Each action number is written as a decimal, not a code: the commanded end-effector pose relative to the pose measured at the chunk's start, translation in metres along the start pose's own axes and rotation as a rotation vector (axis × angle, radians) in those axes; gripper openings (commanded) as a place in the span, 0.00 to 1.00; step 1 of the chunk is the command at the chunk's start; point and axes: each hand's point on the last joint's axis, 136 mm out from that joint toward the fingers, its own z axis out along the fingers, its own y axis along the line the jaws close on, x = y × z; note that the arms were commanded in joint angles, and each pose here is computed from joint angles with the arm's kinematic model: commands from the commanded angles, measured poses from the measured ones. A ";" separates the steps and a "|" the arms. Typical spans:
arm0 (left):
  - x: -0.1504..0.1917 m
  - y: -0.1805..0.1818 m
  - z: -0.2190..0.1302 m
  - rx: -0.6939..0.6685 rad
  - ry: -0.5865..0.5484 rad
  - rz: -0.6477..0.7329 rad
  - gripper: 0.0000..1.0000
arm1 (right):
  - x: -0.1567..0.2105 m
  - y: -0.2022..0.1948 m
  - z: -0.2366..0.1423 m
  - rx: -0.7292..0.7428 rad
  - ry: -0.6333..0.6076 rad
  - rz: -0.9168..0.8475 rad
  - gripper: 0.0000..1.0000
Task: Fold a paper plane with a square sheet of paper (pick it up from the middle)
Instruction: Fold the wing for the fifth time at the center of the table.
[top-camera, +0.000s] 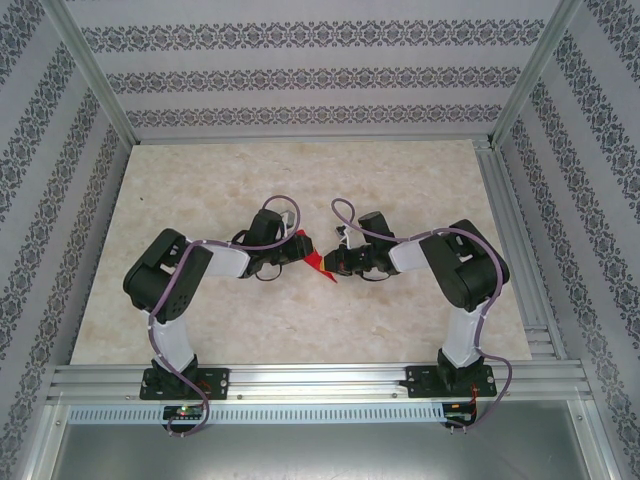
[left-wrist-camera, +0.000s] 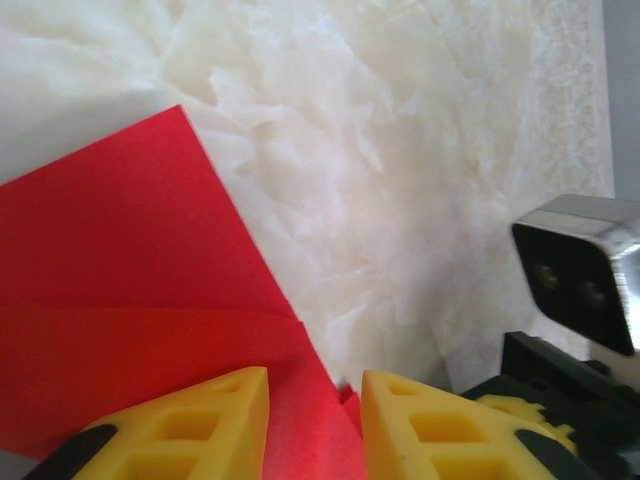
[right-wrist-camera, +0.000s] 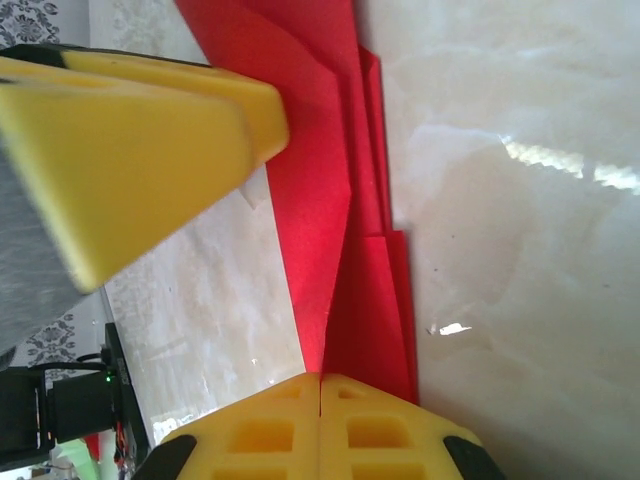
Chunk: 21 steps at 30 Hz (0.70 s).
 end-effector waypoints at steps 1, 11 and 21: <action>-0.013 -0.026 -0.014 0.088 -0.044 0.061 0.34 | -0.001 -0.010 0.000 -0.013 -0.019 0.043 0.00; 0.005 -0.029 -0.016 0.128 -0.014 0.080 0.38 | -0.005 -0.018 -0.002 -0.017 -0.051 0.096 0.00; 0.018 -0.025 -0.002 0.126 0.034 0.080 0.36 | -0.004 -0.029 -0.005 0.011 -0.069 0.136 0.00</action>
